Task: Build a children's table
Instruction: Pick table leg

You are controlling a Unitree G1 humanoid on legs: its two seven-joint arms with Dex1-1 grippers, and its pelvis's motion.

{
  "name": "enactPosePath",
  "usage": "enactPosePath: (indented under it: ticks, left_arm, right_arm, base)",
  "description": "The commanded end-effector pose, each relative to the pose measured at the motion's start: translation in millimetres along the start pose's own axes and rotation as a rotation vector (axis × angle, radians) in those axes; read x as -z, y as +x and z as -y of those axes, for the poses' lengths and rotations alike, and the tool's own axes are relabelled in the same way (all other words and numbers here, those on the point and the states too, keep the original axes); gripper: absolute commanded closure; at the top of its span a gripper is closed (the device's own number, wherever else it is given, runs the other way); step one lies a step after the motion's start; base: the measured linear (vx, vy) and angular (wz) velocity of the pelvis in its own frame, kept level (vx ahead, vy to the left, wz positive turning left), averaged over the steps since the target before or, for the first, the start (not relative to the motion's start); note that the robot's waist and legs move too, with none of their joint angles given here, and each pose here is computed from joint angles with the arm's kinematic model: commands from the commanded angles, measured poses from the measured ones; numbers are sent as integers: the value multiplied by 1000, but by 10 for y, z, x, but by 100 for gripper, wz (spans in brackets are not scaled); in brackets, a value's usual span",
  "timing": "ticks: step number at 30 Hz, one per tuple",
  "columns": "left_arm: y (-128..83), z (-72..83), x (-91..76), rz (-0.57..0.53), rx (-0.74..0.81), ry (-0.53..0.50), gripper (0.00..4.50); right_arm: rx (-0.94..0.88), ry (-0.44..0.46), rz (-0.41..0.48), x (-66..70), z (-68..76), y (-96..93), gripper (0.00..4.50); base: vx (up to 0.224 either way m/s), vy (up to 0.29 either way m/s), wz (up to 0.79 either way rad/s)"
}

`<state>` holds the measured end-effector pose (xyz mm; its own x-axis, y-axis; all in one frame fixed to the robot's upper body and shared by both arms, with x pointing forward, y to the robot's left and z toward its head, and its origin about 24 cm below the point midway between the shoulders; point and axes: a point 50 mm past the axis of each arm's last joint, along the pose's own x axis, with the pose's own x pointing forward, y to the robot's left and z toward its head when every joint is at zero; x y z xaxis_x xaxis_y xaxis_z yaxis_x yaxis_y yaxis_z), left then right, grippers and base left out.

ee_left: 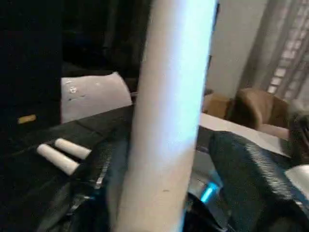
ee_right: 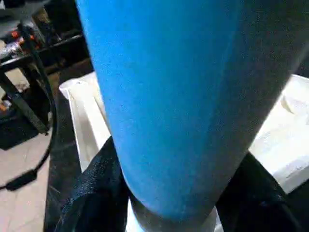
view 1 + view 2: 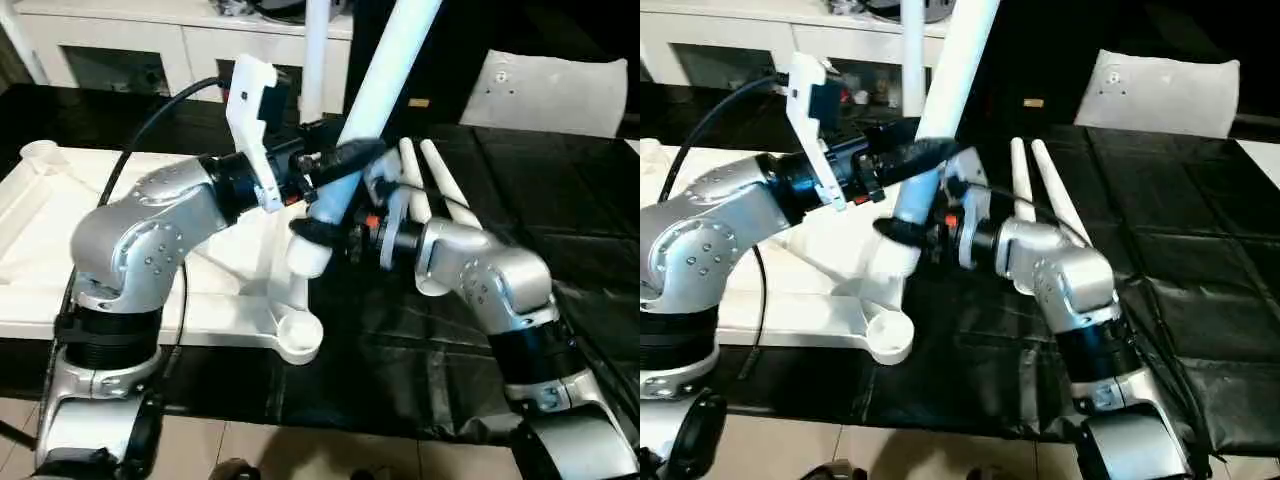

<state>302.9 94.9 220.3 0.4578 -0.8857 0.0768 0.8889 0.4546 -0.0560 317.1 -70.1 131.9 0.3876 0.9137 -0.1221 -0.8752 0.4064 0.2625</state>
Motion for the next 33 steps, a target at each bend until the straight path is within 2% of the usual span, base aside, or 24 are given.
enactPosePath:
  ticks: [1,4,6,11,13,19,21,22,23,24,27,29,30,31,32,33]
  left_arm:
    - [100,168,-37,-9,139,47,104]
    - [99,154,-67,8,146,42,95]
    - [93,145,-97,44,155,11,67]
    - [56,158,-191,176,210,-83,26]
    - [-17,174,-265,277,227,-129,8]
    - [-212,57,-271,372,143,-178,0]
    - [-327,-14,-141,302,64,-121,0]
    - [-394,-48,-53,243,20,-81,0]
    - [-496,-80,101,136,-28,-24,0]
    - [-506,-82,116,126,-30,-20,0]
    - [-670,-82,335,-12,-44,7,0]
    - [-835,-77,575,-175,-40,57,0]
    - [-835,-77,575,-175,-40,57,0]
    - [-958,-54,753,-296,1,94,0]
    - [-970,-52,768,-305,5,97,0]
    - [-1064,-51,880,-377,33,128,0]
  right_arm:
    - [9,2,-29,38,20,-2,260]
    - [10,0,-25,35,24,-5,260]
    - [12,-2,-22,35,29,-6,260]
    - [27,-8,5,8,52,-6,260]
    - [67,-4,45,-8,76,-17,260]
    - [154,24,145,-35,104,-58,261]
    - [222,0,177,-26,111,-91,261]
    - [239,1,183,-5,101,-103,261]
    - [280,1,175,49,93,-125,261]
    - [285,1,174,55,94,-127,261]
    - [367,-1,158,190,108,-181,261]
    - [397,15,155,291,98,-215,261]
    - [397,15,155,291,98,-215,261]
    - [408,12,150,352,69,-233,261]
    - [408,11,150,358,65,-235,261]
    - [410,5,147,393,30,-242,261]
  base:
    - [0,0,0]
    - [0,0,0]
    - [0,0,0]
    - [0,0,0]
    - [0,0,0]
    - [0,0,0]
    - [0,0,0]
    - [0,0,0]
    - [0,0,0]
    - [0,0,0]
    - [0,0,0]
    - [0,0,0]
    - [0,0,0]
    - [0,0,0]
    - [0,0,0]
    - [0,0,0]
